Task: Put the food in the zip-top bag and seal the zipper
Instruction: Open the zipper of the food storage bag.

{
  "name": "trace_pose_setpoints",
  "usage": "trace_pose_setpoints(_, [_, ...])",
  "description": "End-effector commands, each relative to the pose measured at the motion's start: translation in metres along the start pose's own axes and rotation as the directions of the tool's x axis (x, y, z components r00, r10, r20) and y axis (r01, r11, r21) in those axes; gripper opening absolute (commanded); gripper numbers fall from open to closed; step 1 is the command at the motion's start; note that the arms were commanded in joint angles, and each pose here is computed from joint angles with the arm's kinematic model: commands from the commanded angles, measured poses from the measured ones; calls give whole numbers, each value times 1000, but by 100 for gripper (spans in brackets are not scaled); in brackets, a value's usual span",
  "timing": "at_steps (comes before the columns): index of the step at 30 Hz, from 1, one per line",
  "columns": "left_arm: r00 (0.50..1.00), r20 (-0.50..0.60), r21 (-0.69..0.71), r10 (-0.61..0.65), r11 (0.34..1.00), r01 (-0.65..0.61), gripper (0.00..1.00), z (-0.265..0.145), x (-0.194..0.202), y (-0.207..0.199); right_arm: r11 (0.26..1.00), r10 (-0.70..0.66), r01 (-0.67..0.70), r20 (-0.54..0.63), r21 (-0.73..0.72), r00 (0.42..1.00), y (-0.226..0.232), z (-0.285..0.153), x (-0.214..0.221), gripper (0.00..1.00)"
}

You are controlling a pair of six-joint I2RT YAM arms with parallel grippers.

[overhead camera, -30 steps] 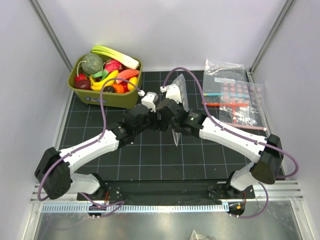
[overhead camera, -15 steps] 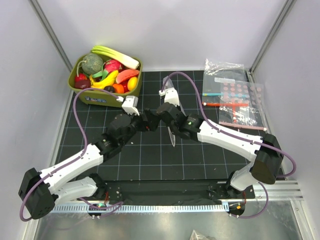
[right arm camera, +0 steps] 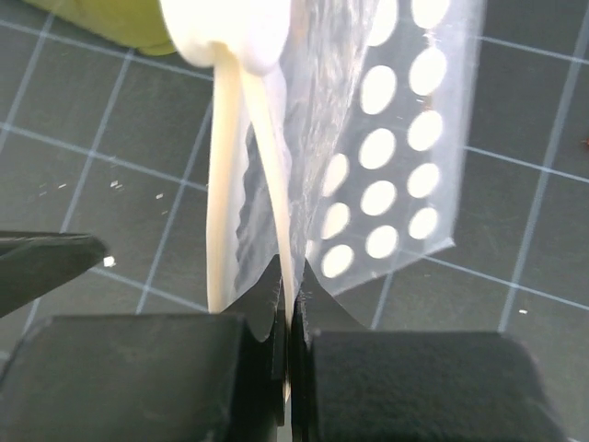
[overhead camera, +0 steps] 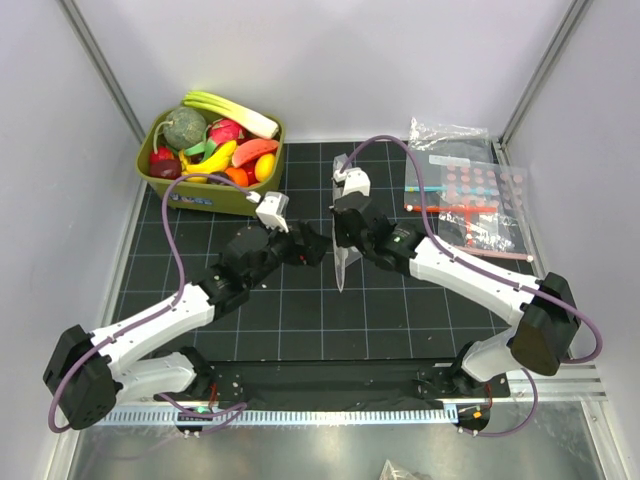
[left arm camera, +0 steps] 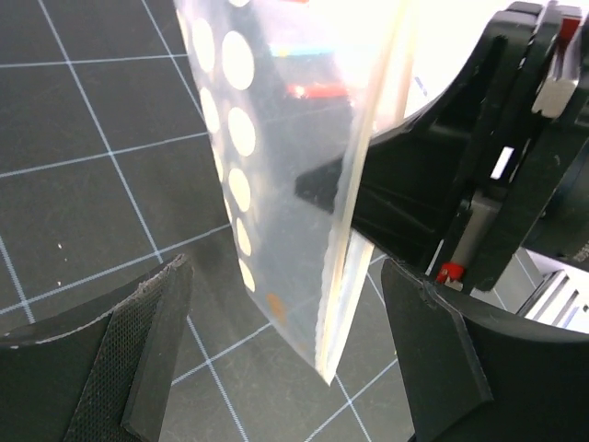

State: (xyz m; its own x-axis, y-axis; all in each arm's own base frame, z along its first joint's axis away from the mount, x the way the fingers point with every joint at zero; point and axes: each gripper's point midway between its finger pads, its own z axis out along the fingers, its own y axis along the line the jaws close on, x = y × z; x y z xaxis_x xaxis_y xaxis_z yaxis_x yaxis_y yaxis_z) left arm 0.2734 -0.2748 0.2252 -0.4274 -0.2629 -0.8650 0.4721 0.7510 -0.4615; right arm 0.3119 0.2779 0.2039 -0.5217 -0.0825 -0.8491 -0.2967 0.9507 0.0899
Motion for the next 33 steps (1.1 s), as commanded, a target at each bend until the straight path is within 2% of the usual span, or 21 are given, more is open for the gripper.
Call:
trace_pose_setpoints(1, [998, 58, 66, 16, 998, -20, 86, 1, -18, -15, 993, 49, -44, 44, -106, 998, 19, -10, -17, 1])
trace_pose_setpoints(12, [999, 1, 39, 33, 999, -33, 82, 14, -6, -10, 983, 70, -63, 36, -173, 997, 28, -12, -16, 1])
trace_pose_setpoints(18, [998, -28, -25, 59, 998, -59, 70, 23, -2, 1, 978, 75, -67, 32, -200, 997, 32, -16, -15, 1])
trace_pose_setpoints(21, [997, -42, -80, 70, 994, -73, 57, 27, -1, 10, 980, 80, -70, 42, -189, 996, 28, -18, -17, 1])
trace_pose_setpoints(22, [996, -53, -99, 75, 992, -80, 46, 29, 2, 14, 980, 80, -70, 44, -184, 996, 27, -19, -18, 1])
trace_pose_setpoints(24, [996, -54, -125, 77, 989, -84, 36, 31, 1, 18, 983, 80, -70, 52, -168, 995, 24, -20, -19, 1])
trace_pose_setpoints(25, [996, -58, -130, 74, 988, -81, 26, 32, 3, 19, 985, 78, -69, 50, -157, 996, 21, -19, -18, 1])
trace_pose_setpoints(29, [996, -63, -130, 69, 989, -77, 4, 34, 4, 19, 992, 67, -61, 50, -108, 997, 14, -15, -18, 1])
trace_pose_setpoints(30, [995, -67, -132, 68, 988, -77, 0, 34, 5, 19, 993, 62, -58, 46, -99, 997, 13, -14, -17, 4])
trace_pose_setpoints(32, [995, -74, -135, 60, 988, -70, 0, 36, 8, 20, 995, 51, -47, 36, -90, 998, 12, -12, -13, 11])
trace_pose_setpoints(33, [995, -77, -132, 57, 989, -67, 0, 36, 9, 19, 995, 46, -43, 33, -85, 998, 11, -12, -12, 24])
